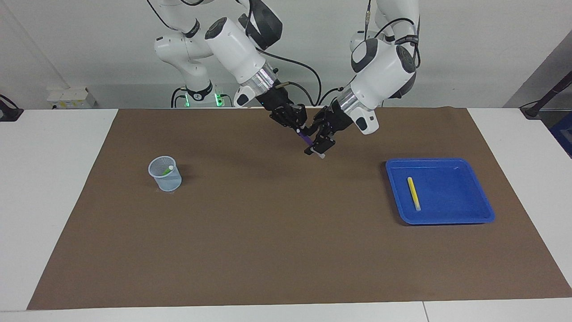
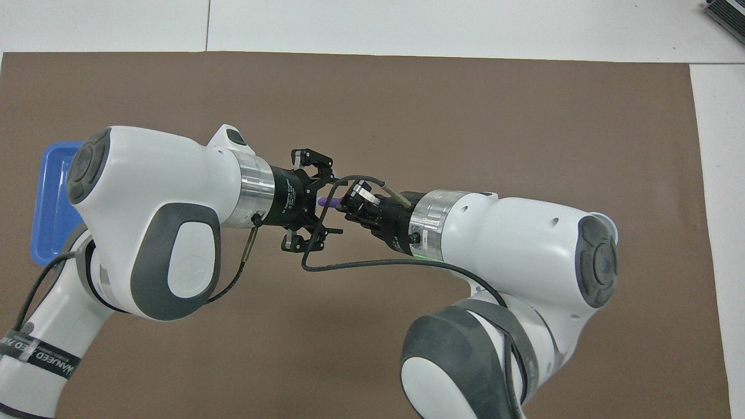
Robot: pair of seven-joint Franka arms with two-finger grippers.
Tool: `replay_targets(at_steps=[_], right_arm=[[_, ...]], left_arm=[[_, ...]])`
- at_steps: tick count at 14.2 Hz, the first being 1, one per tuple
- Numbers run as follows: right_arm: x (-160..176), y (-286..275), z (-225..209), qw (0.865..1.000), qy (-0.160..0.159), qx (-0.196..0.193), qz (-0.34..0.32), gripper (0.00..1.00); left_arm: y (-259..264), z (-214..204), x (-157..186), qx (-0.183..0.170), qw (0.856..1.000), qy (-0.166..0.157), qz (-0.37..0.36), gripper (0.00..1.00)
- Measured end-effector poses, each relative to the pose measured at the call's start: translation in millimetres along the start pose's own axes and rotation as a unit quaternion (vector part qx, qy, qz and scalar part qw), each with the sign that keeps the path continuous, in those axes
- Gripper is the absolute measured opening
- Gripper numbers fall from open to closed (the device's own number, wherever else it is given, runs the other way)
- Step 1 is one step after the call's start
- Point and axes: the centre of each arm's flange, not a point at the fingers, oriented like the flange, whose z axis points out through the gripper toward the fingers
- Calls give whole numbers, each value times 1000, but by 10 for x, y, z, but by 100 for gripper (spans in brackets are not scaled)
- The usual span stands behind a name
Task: Right arm passes pens to left for tray arrangement
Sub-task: 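Close the left gripper on the purple pen held by the right gripper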
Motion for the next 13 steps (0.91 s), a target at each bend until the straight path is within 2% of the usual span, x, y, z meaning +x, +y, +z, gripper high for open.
replay_targets(at_steps=[3, 4, 5, 7, 8, 13], right_arm=[[1, 0, 0, 1000, 0, 0, 0, 19], [2, 0, -1, 1000, 0, 0, 0, 19], [2, 0, -1, 1000, 0, 0, 0, 19], [-3, 7, 6, 1000, -1, -2, 0, 19], [-11, 8, 12, 1000, -2, -2, 0, 19], [-27, 4, 18, 1000, -3, -2, -1, 19]], left_arm=[[-4, 8, 6, 1, 1000, 0, 0, 60], [-4, 8, 7, 1, 1000, 0, -1, 60], [-4, 8, 7, 1, 1000, 0, -1, 53], [1, 1, 14, 0, 1000, 0, -1, 26], [6, -7, 30, 0, 1000, 1, -2, 17], [4, -18, 39, 2, 1000, 1, 4, 17]])
